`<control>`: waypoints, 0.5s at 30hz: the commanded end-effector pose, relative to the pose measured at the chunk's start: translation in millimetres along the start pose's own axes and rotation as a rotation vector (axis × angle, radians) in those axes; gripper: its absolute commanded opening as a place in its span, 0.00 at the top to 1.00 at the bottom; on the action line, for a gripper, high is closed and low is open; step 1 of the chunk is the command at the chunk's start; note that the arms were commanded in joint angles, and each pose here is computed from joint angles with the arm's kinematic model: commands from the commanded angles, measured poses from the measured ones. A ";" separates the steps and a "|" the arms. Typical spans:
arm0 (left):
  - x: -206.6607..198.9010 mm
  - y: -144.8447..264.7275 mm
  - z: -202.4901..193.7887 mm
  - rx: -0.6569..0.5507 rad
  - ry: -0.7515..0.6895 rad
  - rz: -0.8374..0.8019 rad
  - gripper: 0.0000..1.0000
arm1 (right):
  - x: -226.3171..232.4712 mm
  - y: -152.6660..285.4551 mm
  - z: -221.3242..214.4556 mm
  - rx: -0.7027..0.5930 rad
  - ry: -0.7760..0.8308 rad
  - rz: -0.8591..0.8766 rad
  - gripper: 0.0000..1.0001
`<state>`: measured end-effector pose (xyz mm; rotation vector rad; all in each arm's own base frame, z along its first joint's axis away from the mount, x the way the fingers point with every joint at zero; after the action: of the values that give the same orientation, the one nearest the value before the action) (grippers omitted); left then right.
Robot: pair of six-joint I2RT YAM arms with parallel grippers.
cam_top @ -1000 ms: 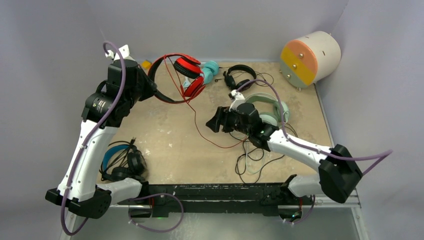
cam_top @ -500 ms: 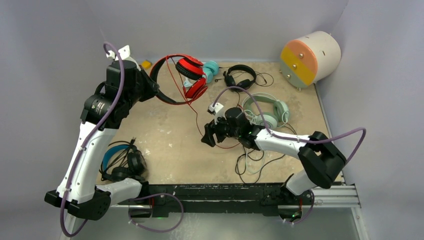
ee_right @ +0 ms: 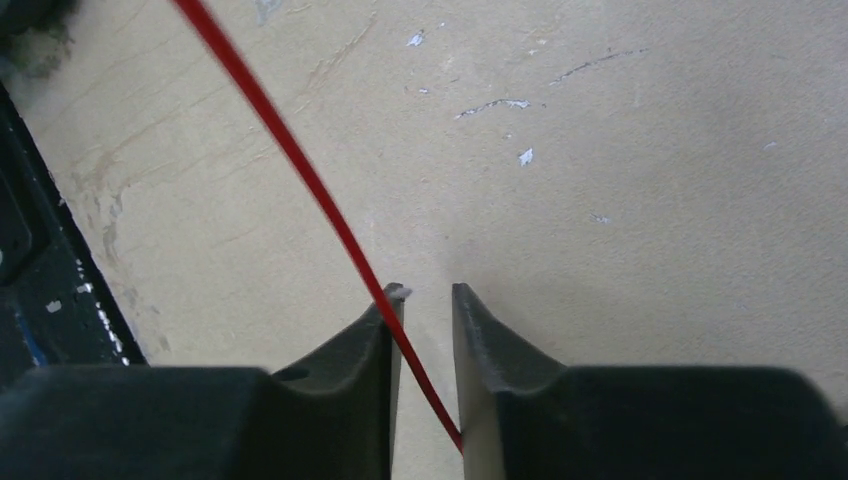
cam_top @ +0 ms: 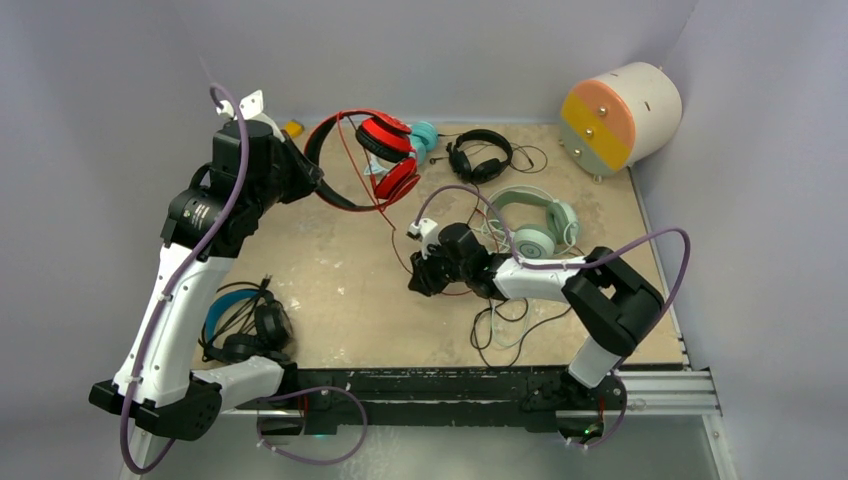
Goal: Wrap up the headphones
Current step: Wrap the headphones cable around the headphones.
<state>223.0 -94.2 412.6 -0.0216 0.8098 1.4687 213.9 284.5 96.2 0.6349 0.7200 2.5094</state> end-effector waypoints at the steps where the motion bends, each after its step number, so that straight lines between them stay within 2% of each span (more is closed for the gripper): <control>1: -14.0 17.9 17.8 -0.083 0.026 -0.116 1.00 | 6.7 1.4 11.1 -0.062 -0.022 0.039 0.84; 4: -14.2 19.2 18.3 -0.088 0.031 -0.120 1.00 | 6.1 7.5 8.1 -0.090 -0.052 0.024 0.99; 10: -31.6 27.8 13.3 -0.017 0.024 -0.299 1.00 | -10.4 16.8 5.2 -0.102 -0.170 -0.028 1.00; 15: -36.2 38.4 9.2 0.021 0.015 -0.377 1.00 | -40.3 36.0 12.5 -0.150 -0.316 0.014 1.00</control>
<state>210.5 -109.0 423.4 -0.0393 0.8424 1.2668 225.1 252.7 92.6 0.8576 0.5731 2.3698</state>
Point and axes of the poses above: each gripper's point midway between its finger pads, its own y axis back along the fingers, its own x axis along the line the jaws close on, z = x × y, the point moved 8 cm from there along y, back along the fingers, and after that the axes turned 2 degrees about y, right-handed, at the moved point
